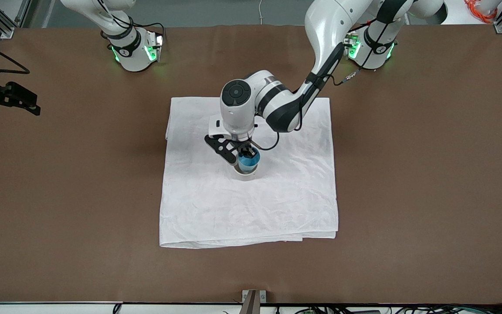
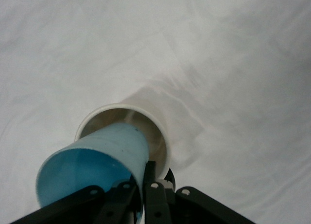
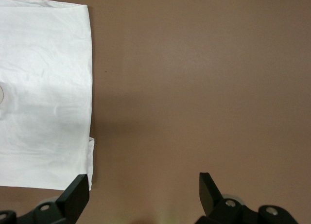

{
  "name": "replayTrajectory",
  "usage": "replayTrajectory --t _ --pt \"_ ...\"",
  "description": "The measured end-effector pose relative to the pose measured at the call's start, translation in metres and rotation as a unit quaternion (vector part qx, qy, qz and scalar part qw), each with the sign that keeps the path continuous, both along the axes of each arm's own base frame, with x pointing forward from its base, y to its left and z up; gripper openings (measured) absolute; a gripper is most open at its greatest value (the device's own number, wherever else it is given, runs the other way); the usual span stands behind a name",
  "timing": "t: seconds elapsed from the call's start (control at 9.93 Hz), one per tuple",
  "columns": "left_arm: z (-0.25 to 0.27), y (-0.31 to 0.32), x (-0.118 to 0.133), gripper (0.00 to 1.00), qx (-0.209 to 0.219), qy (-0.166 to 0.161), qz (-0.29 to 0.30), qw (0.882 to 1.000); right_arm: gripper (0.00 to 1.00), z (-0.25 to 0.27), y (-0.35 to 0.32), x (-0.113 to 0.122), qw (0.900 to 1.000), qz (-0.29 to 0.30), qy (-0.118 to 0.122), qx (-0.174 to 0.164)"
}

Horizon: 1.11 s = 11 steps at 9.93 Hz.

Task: Place blue cup into white mug on cloth

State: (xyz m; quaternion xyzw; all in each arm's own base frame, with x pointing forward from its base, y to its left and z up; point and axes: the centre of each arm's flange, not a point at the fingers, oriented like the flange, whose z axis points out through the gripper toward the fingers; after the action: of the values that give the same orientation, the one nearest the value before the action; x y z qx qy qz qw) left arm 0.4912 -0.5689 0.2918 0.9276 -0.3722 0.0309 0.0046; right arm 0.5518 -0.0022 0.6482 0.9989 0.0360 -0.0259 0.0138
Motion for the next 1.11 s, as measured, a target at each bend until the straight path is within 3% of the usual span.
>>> replayTrajectory --t 0.2,0.5,0.71,0.91,1.11 --pt "-0.001 0.0 0.0 0.12 0.002 -0.002 -0.001 1.0 1.0 0.0 0.0 0.0 1.0 0.0 0.0 0.0" --pt "0.007 0.0 0.004 0.54 -0.004 -0.008 0.0 1.0 1.0 0.0 0.0 0.0 1.0 0.0 -0.001 0.0" --pt "0.04 0.006 0.016 0.61 -0.02 -0.026 0.011 0.999 1.0 0.001 0.0 0.0 1.0 0.0 -0.001 0.0" --pt "0.109 0.055 0.055 0.65 -0.027 -0.041 0.054 0.997 1.0 0.001 0.001 0.0 1.0 0.001 -0.003 0.0" --pt "0.186 0.141 0.097 0.78 -0.024 -0.051 0.116 0.992 1.0 0.001 0.001 0.0 1.0 0.001 -0.002 0.0"
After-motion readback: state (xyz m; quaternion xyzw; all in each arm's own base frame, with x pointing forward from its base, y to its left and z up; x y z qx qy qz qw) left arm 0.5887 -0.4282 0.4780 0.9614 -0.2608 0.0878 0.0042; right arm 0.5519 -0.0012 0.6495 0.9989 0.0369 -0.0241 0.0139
